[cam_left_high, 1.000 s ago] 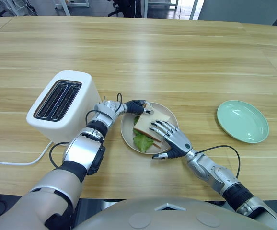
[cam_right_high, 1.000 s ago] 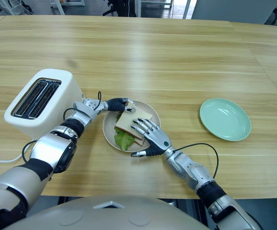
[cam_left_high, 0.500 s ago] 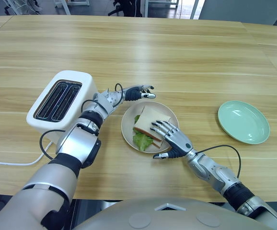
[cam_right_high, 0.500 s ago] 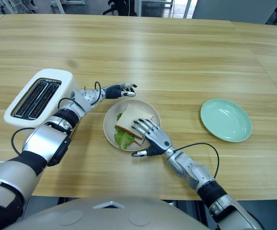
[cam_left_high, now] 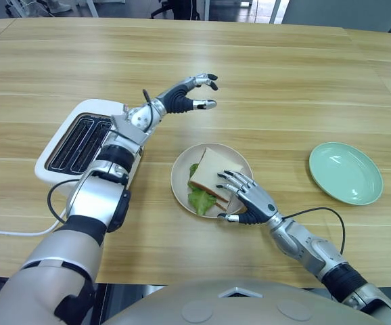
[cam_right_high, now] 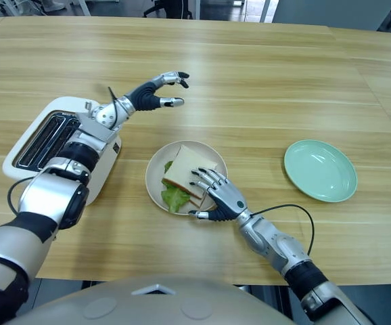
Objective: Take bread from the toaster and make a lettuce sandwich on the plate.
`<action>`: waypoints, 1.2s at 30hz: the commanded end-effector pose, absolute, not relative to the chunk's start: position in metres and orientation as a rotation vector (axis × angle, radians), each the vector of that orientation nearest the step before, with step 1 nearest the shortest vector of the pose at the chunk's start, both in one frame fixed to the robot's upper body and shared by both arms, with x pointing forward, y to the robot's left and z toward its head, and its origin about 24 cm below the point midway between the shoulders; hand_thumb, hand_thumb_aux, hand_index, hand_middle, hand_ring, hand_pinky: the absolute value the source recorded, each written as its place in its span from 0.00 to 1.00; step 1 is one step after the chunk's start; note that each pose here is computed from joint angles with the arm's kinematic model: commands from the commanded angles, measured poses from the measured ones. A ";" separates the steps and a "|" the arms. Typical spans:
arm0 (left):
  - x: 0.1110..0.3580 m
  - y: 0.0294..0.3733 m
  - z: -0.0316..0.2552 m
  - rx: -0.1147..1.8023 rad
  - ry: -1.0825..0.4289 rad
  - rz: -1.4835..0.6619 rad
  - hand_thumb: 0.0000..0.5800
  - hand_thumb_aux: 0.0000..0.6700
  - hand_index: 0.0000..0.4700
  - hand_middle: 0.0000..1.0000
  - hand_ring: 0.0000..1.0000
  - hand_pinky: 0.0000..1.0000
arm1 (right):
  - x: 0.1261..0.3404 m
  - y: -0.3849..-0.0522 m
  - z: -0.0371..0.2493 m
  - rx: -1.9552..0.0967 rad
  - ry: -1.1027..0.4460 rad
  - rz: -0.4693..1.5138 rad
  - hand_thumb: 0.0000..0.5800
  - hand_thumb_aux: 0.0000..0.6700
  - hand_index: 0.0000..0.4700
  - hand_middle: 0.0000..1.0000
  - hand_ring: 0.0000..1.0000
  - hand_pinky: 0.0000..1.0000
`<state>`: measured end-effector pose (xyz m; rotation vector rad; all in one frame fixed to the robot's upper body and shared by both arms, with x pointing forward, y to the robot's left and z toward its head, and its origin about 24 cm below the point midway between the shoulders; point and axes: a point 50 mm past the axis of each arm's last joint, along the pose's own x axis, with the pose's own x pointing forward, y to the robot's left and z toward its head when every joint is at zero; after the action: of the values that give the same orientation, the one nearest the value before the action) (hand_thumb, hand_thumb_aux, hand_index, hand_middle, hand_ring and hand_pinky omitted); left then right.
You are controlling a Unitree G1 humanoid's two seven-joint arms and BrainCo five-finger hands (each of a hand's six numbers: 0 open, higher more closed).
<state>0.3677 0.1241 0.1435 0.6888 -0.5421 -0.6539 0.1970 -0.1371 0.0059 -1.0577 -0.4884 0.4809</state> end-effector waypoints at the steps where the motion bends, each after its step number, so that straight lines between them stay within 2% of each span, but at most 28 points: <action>1: 0.350 0.130 0.147 0.599 -0.636 -0.685 1.00 1.00 0.98 1.00 1.00 1.00 | 0.202 -0.137 0.032 -0.947 -0.569 0.421 1.00 1.00 0.98 0.50 0.50 0.50; 2: 0.345 0.130 0.150 0.580 -0.665 -0.693 1.00 1.00 0.98 1.00 1.00 1.00 | 0.203 -0.137 0.038 -0.919 -0.588 0.406 1.00 1.00 0.98 0.59 0.59 0.59; 6: 0.319 0.140 0.166 0.470 -0.772 -0.726 1.00 1.00 0.98 1.00 1.00 1.00 | 0.206 -0.141 0.061 -0.822 -0.652 0.346 1.00 1.00 0.98 0.82 0.82 0.82; 8: 0.303 0.144 0.171 0.395 -0.791 -0.783 1.00 1.00 0.98 1.00 1.00 1.00 | 0.206 -0.144 0.068 -0.802 -0.662 0.339 1.00 1.00 0.98 0.87 0.87 0.87; 10: 0.283 0.146 0.166 0.345 -0.746 -0.911 1.00 1.00 0.98 1.00 1.00 1.00 | 0.205 -0.148 0.072 -0.788 -0.654 0.356 1.00 1.00 0.98 0.90 0.90 0.90; 15: 0.223 0.146 0.120 0.417 -0.526 -1.319 1.00 1.00 0.98 1.00 1.00 1.00 | 0.189 -0.153 0.060 -0.795 -0.509 0.620 1.00 1.00 0.98 0.82 0.82 0.82; 22: 0.170 0.159 0.068 0.512 -0.199 -1.687 1.00 1.00 0.98 1.00 1.00 1.00 | 0.164 -0.169 0.063 -0.754 -0.355 0.886 1.00 1.00 0.98 0.84 0.84 0.84; 29: 0.160 0.155 0.041 0.539 -0.086 -1.724 1.00 1.00 0.98 1.00 1.00 1.00 | 0.146 -0.175 0.042 -0.801 -0.177 1.071 1.00 1.00 0.98 0.84 0.84 0.84; 36: 0.174 0.146 0.014 0.644 -0.031 -1.633 1.00 1.00 0.98 1.00 1.00 1.00 | 0.147 -0.167 0.019 -0.857 -0.098 1.092 1.00 1.00 0.98 0.83 0.83 0.83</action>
<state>0.1714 0.1462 0.0242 0.5933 -0.0671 -1.6467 0.1481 -0.1673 0.0292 -0.8220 -0.1539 1.0732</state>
